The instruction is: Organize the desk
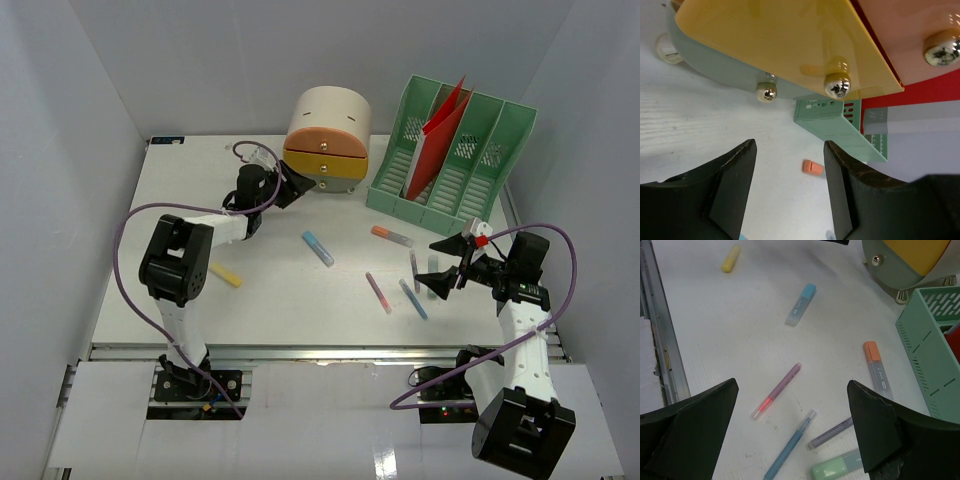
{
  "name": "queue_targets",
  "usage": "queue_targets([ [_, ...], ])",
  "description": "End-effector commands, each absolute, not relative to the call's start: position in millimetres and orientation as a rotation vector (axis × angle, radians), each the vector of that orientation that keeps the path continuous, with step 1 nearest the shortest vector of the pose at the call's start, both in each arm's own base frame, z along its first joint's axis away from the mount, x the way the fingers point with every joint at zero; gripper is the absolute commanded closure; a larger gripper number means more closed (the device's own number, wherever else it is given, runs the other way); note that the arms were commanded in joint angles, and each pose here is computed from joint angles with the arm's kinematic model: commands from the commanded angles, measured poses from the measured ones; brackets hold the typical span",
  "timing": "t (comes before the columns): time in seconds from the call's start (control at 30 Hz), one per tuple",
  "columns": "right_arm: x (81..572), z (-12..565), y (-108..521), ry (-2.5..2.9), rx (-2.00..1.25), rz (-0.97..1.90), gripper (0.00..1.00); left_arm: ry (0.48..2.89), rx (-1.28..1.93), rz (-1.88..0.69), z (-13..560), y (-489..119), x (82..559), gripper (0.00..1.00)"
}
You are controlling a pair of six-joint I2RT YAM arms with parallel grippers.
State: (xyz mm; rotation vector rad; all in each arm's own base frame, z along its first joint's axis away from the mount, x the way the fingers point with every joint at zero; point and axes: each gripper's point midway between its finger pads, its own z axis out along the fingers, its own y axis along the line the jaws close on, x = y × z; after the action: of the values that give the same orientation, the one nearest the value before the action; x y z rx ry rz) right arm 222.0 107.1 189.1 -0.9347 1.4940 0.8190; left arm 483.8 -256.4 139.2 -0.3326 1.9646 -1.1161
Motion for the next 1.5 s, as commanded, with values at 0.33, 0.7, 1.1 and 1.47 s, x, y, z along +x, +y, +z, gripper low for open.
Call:
queue_targets([
  [0.33,225.7,201.1,105.3,1.473,-0.946,0.786,0.04,1.811,-0.310,-1.346,187.3,-298.4,516.2,0.38],
  [0.7,226.8,201.6,104.1,1.475,-0.946,0.770,0.04,1.824,-0.422,-1.345,179.5,-300.6,537.8,0.46],
  [1.1,226.0,201.9,104.5,1.471,-0.948,0.770,0.04,1.831,-0.460,-1.341,178.3,-298.1,537.3,0.68],
  [1.47,225.0,202.5,105.2,1.465,-0.951,0.775,0.04,1.834,-0.341,-1.348,182.9,-276.7,455.0,0.78],
])
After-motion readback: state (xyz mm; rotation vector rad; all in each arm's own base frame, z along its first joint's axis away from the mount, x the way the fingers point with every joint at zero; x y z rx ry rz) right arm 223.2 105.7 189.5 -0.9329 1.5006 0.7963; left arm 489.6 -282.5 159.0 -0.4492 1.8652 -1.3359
